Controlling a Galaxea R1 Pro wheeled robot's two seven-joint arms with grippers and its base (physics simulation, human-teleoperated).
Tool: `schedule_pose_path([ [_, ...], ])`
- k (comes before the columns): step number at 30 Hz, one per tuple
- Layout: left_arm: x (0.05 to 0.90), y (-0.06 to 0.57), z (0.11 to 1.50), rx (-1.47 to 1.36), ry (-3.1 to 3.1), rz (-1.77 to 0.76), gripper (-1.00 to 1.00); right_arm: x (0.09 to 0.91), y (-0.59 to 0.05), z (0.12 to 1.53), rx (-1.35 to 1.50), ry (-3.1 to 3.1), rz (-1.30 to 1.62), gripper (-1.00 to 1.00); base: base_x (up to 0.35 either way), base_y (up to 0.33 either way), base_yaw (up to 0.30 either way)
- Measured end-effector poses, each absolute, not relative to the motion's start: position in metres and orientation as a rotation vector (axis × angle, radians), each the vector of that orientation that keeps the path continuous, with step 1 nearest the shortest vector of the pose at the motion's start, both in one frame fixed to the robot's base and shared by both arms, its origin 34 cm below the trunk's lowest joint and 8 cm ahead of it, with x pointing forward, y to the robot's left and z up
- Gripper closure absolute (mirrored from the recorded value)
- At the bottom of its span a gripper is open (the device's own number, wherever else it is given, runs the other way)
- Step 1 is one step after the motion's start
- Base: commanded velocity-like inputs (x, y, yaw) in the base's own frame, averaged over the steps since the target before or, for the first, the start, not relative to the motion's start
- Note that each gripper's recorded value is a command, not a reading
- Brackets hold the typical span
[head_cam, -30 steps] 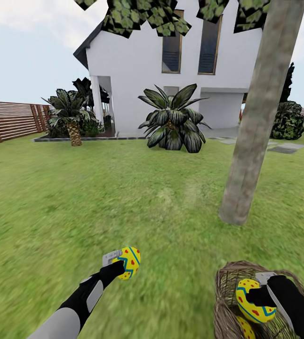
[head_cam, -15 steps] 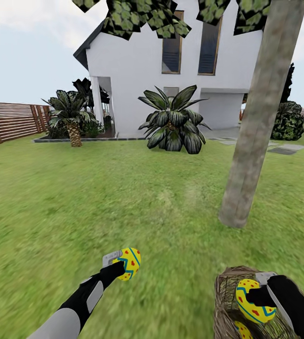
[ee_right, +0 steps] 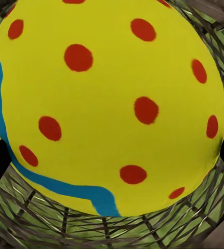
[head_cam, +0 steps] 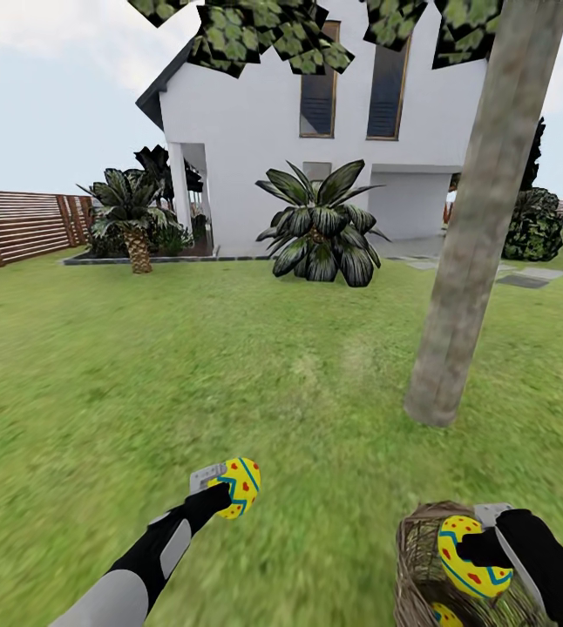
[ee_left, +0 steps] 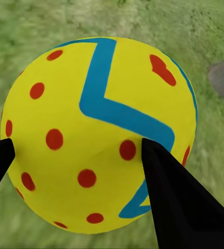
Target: Take the three Easter eggs out of the wicker basket on the lawn in the garden, then place them on the lawn next to a single tree (choose any tree) so that all three eggs are next to the same tree and none are left in the basket.
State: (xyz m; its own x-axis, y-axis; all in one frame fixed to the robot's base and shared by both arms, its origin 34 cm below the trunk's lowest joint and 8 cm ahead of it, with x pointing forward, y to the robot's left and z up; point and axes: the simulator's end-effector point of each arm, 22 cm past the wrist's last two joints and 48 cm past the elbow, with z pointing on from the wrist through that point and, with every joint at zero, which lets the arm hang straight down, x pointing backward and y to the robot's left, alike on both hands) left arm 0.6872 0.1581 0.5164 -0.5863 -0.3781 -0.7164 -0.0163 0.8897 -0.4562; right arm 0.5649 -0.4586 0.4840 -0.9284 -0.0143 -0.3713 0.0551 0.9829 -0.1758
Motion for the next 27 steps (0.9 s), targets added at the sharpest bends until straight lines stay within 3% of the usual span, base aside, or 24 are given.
schedule_pose_path([
  [12,0.692,0.156,0.543,-0.275,2.147,-0.524,1.0,0.57,-0.457,0.509,0.028,2.75,-0.256,1.0,0.0,0.0,0.0],
  [18,0.694,0.155,0.556,-0.271,2.146,-0.533,1.0,0.572,-0.457,0.521,0.027,2.75,-0.255,1.0,0.0,0.191,0.0],
  [27,0.697,0.153,0.574,-0.271,2.147,-0.536,1.0,0.575,-0.457,0.54,0.027,2.751,-0.256,1.0,0.0,0.013,0.0],
])
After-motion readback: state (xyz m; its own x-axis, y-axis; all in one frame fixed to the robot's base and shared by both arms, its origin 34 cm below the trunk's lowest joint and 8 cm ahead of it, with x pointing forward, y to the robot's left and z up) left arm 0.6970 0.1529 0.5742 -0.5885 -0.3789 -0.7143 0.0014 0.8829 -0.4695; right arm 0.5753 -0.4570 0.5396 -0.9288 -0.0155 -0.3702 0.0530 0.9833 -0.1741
